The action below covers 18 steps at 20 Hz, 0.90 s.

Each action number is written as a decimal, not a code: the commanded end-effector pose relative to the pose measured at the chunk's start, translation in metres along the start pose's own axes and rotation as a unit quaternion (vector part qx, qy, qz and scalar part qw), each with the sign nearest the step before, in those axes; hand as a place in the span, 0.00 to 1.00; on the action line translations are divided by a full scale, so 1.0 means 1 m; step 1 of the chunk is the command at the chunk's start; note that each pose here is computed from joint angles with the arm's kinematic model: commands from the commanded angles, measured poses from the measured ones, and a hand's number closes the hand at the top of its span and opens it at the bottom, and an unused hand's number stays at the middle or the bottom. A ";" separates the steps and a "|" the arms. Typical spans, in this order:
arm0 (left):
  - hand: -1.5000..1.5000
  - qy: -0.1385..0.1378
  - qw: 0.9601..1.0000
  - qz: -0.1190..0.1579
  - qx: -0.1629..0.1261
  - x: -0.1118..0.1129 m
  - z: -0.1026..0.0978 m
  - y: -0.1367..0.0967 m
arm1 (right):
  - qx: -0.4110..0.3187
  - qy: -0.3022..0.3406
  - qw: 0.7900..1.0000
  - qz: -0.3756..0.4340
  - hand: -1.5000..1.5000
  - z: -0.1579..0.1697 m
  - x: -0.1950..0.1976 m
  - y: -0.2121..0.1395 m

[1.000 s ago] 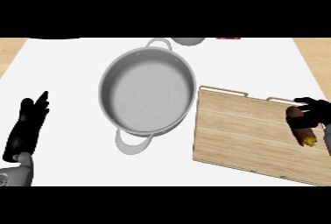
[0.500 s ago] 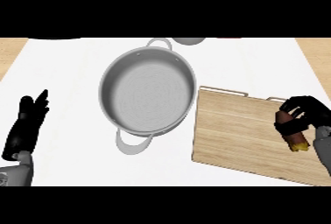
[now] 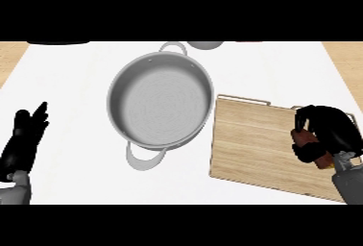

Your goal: Pick the sweet potato from the tray and place it in the pot

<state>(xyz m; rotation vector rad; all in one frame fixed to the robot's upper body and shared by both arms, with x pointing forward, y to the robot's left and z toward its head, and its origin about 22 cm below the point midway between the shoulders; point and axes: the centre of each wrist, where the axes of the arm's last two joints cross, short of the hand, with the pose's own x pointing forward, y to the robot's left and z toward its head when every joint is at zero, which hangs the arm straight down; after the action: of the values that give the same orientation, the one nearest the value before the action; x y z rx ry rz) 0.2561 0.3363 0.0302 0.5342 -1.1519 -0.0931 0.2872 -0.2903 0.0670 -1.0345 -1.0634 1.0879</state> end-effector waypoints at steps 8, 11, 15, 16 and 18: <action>0.50 0.009 1.000 0.002 -0.002 -0.008 -0.005 -0.015 | -0.245 -0.160 0.945 -0.144 1.00 0.058 0.058 -0.090; 0.50 0.005 1.000 -0.004 0.008 -0.007 -0.006 -0.004 | -0.299 -0.186 0.920 -0.170 1.00 0.087 0.063 -0.103; 0.50 -0.014 1.000 -0.005 -0.008 -0.002 -0.004 -0.010 | -0.323 -0.204 0.909 -0.165 1.00 0.114 0.086 -0.125; 0.50 -0.003 1.000 -0.001 -0.011 0.005 -0.007 -0.010 | -0.321 -0.198 0.914 -0.149 1.00 0.116 0.090 -0.149; 0.50 -0.002 1.000 -0.004 -0.005 -0.007 0.004 -0.014 | -0.302 -0.216 0.916 -0.151 1.00 0.117 0.107 -0.172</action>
<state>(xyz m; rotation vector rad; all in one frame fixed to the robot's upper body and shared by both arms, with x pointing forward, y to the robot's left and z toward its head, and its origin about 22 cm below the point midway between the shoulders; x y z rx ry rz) 0.2611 0.3307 0.0266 0.5270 -1.1530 -0.1012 0.2216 -0.2173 0.2343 -1.0828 -1.8952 0.7351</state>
